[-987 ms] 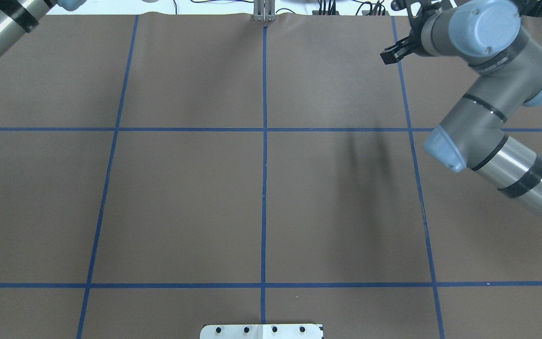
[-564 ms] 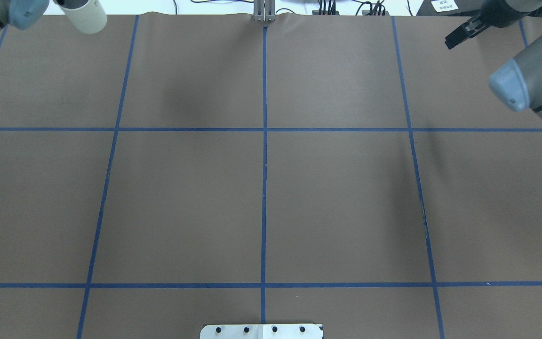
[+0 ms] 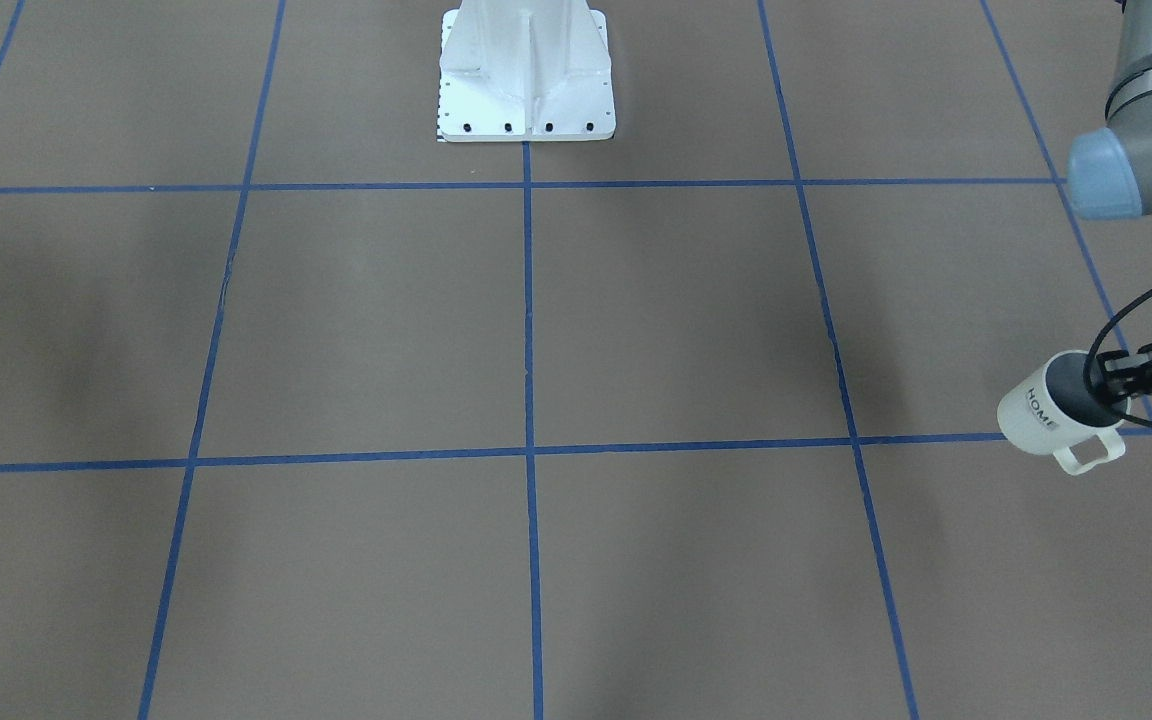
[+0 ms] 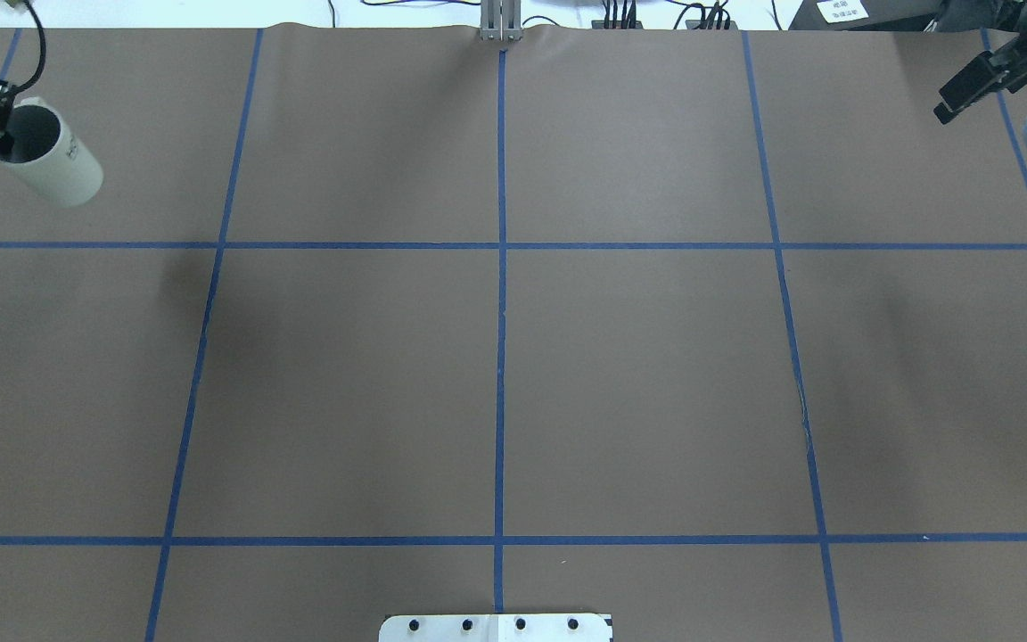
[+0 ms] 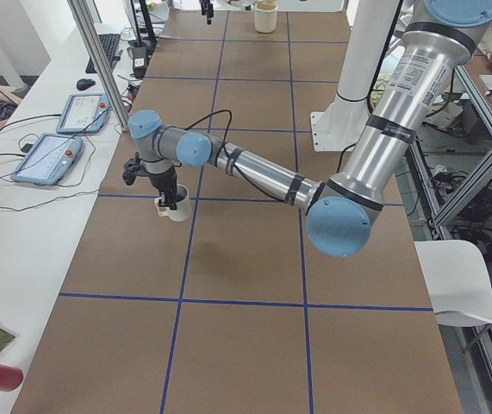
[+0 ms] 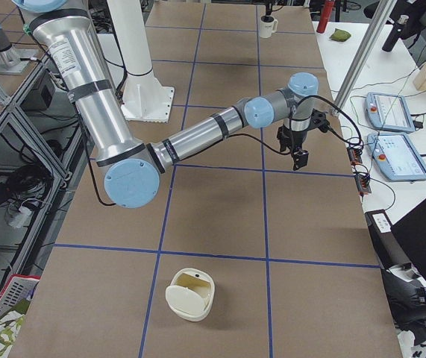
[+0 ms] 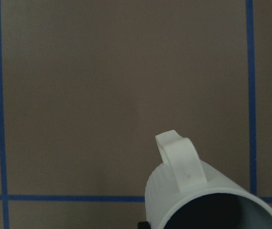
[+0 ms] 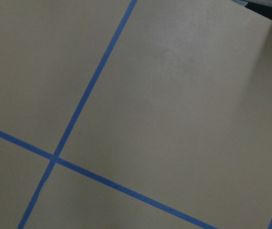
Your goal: Left arm hands cup to right arm to dump lemon
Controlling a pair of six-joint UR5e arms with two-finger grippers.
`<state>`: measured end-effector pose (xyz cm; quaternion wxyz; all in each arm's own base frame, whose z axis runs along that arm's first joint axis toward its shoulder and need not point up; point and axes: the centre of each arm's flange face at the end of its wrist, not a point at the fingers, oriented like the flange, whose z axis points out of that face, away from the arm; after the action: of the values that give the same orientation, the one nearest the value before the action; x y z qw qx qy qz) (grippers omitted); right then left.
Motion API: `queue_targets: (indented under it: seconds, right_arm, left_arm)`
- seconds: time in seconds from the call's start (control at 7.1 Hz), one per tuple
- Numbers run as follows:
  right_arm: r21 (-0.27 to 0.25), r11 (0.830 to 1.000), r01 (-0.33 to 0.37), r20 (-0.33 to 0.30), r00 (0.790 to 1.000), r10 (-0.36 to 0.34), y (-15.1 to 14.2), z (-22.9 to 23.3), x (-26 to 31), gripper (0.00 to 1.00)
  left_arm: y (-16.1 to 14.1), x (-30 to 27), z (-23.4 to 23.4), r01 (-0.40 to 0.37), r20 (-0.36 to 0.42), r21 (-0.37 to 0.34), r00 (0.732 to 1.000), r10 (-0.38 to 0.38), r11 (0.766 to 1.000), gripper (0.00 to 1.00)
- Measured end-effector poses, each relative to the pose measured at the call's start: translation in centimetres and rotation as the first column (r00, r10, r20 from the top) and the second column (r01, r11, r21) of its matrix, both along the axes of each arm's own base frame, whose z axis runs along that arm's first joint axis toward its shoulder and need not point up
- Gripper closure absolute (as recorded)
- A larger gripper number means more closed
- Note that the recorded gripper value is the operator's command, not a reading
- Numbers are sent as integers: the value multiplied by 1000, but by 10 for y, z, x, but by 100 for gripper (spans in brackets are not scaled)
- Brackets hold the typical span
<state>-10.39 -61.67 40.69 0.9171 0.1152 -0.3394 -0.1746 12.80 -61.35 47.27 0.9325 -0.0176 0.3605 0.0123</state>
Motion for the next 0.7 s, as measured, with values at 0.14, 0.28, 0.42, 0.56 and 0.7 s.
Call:
queue_targets:
  seconds: [0.14,0.28,0.42,0.56,0.7]
  right_arm:
    - [-19,1000,9,-9,1000,-9,18,4,10,0]
    - [-33,999,10,-15,1000,-10,34,11,18,0]
    - [-48,999,10,-17,1000,-11,49,20,24,0]
    - [-65,998,10,-15,1000,-11,60,30,28,0]
    - [-81,997,8,-15,1000,-9,68,39,30,0]
  left_arm:
    - [31,-7,20,-5,-8,-25,1000,4,1000,100]
    - [57,-11,37,-2,-16,-43,1000,2,999,100]
    - [78,-3,53,15,-34,-52,999,-16,999,100]
    - [100,16,67,49,-59,-56,997,-52,997,100]
    - [120,32,74,77,-89,-57,993,-81,995,100]
